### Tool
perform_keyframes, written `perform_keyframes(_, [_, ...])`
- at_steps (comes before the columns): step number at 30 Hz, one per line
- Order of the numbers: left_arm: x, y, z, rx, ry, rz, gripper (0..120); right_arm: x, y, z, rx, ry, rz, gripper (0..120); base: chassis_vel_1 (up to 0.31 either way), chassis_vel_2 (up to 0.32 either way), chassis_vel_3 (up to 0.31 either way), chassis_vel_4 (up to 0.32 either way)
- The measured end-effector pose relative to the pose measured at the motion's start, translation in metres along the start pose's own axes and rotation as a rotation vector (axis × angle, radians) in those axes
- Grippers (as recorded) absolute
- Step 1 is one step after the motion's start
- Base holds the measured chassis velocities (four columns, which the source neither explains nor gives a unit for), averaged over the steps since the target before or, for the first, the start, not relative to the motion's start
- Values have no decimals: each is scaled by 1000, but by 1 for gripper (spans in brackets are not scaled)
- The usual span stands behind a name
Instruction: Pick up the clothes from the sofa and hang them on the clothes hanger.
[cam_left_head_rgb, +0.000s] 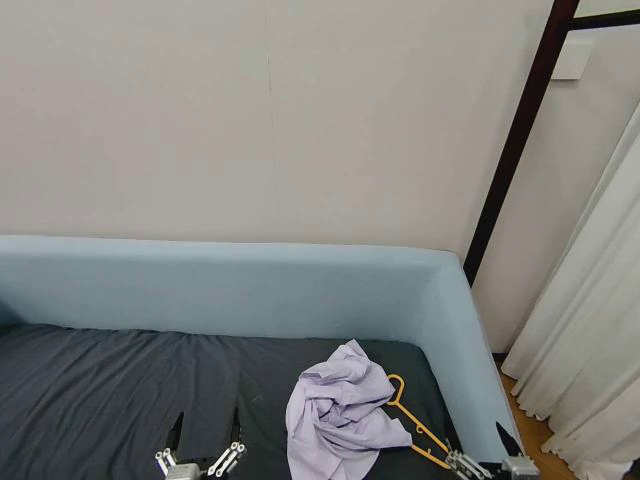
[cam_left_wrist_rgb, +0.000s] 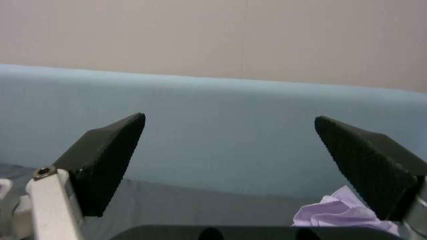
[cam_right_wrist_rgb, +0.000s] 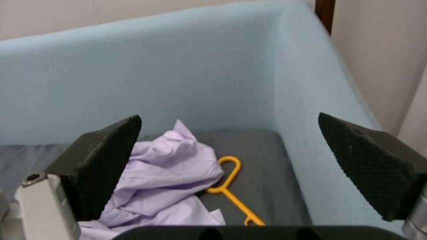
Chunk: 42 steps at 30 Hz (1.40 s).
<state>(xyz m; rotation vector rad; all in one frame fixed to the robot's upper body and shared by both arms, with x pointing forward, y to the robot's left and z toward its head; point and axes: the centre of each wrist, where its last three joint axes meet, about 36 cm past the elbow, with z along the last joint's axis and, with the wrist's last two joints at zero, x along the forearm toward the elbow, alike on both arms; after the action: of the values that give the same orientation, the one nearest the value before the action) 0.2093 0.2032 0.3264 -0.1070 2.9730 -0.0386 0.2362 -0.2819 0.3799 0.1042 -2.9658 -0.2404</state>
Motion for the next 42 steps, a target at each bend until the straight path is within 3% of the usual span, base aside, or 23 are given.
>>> perform_keyframes(5, [1, -4, 9, -1, 18, 41, 100, -23, -10, -10, -89, 97, -14, 100, 0, 0, 0, 0])
perform_keyframes(9, [7, -2, 12, -6, 28, 57, 100, -71, -10, -22, -173, 199, -55, 100, 0, 0, 0, 0])
perform_keyframes(19, [13, -3, 8, -16, 29, 54, 100, -153, 1, -5, -178, 386, -133, 100, 0, 0, 0, 0])
perform_keyframes(24, [22, -5, 7, -23, 40, 46, 100, -218, 0, 7, -166, 443, -121, 100, 0, 0, 0, 0])
perform_keyframes(30, [26, -8, 4, -23, 36, 36, 100, -250, 13, 22, -241, 566, -76, 100, 0, 0, 0, 0])
perform_keyframes(35, [26, -7, 2, -26, 33, 28, 100, -269, 15, 21, -396, 597, -9, 100, 0, 0, 0, 0])
perform_keyframes(42, [26, -7, 0, -26, 31, 19, 100, -279, 12, 33, -428, 611, 33, 100, 0, 0, 0, 0])
